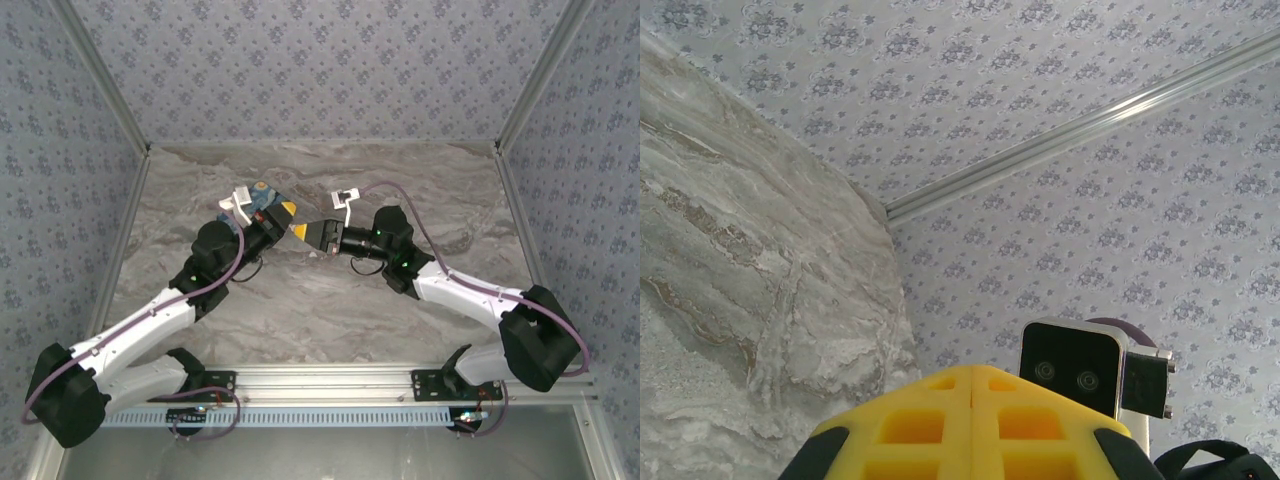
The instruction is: Unlock the padlock with the key
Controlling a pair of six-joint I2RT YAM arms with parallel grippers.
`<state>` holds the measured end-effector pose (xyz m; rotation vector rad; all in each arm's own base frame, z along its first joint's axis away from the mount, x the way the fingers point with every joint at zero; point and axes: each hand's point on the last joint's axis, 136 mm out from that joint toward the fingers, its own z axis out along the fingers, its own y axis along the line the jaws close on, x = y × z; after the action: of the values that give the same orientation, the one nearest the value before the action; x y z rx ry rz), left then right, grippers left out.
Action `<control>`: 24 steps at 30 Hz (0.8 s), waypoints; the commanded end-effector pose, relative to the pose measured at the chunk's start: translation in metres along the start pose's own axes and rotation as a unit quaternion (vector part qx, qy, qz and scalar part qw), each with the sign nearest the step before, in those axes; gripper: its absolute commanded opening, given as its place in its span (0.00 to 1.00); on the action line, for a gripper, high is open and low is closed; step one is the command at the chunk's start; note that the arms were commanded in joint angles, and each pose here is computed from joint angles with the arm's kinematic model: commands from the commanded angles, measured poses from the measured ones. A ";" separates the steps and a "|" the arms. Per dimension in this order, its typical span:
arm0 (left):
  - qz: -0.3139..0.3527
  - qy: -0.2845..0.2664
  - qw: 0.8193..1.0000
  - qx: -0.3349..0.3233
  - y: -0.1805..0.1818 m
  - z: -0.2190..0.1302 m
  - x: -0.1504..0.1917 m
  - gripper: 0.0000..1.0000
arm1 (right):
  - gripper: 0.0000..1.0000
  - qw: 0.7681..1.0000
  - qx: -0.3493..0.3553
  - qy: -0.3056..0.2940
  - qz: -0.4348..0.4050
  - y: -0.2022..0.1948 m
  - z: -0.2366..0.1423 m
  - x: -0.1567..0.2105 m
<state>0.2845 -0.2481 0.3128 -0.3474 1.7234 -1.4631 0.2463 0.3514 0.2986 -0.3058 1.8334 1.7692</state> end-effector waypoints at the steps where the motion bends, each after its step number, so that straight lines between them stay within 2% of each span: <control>1: 0.003 0.004 1.000 0.028 -0.017 -0.001 -0.001 0.00 | 0.17 1.000 -0.012 -0.018 -0.018 0.014 0.004 -0.014; 5: 0.003 0.003 1.000 0.027 -0.017 -0.002 -0.001 0.00 | 0.22 1.000 -0.012 -0.019 -0.018 0.014 0.004 -0.014; 8: 0.004 0.004 1.000 0.026 -0.016 -0.001 -0.001 0.00 | 0.22 1.000 -0.013 -0.019 -0.018 0.015 0.004 -0.014; 14: 0.003 0.004 1.000 0.024 -0.015 -0.001 0.000 0.00 | 0.00 1.000 -0.005 -0.015 -0.021 0.011 0.004 -0.011; 17: 0.009 0.002 1.000 0.006 -0.010 -0.003 -0.002 0.00 | 0.00 0.999 0.024 -0.014 -0.038 0.003 0.000 -0.009; 21: 0.016 0.005 0.999 -0.042 -0.003 -0.011 -0.010 0.21 | 0.00 0.984 0.131 0.006 -0.118 -0.018 -0.015 0.003; 24: 0.005 0.008 0.996 -0.084 0.006 -0.020 -0.019 0.32 | 0.00 0.953 0.214 0.029 -0.213 -0.031 -0.031 0.011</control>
<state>0.2872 -0.2343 0.2928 -0.4030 1.8593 -1.3472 0.2425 0.3407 0.2797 -0.4063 1.9175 1.4100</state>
